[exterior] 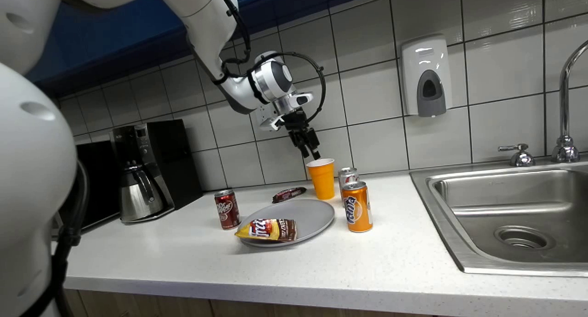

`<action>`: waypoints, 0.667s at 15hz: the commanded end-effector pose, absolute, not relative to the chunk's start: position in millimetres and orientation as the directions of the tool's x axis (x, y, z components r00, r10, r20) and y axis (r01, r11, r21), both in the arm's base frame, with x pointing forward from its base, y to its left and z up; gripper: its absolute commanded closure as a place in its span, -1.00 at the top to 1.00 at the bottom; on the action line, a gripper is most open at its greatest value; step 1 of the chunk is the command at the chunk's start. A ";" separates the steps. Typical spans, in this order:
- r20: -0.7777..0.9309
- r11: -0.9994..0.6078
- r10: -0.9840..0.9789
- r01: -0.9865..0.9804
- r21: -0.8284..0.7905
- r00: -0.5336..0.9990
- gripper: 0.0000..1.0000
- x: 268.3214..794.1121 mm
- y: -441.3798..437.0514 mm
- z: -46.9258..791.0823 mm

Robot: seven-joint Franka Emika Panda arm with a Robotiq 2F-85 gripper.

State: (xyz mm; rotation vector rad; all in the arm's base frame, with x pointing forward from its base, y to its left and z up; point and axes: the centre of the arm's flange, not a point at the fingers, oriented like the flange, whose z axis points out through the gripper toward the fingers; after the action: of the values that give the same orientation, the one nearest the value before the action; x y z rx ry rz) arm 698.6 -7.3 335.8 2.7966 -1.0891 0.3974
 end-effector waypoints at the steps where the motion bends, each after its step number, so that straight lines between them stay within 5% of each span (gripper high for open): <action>1: 0.289 -0.748 -0.632 -0.664 0.014 0.719 1.00 691.6 0.6 352.9; 10: 0.269 -0.731 -0.661 -0.682 -0.022 0.700 1.00 647.4 20.8 374.2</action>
State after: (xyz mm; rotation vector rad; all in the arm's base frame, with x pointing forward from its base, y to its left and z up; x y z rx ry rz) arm 681.0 16.5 363.7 2.8251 -1.0674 0.4241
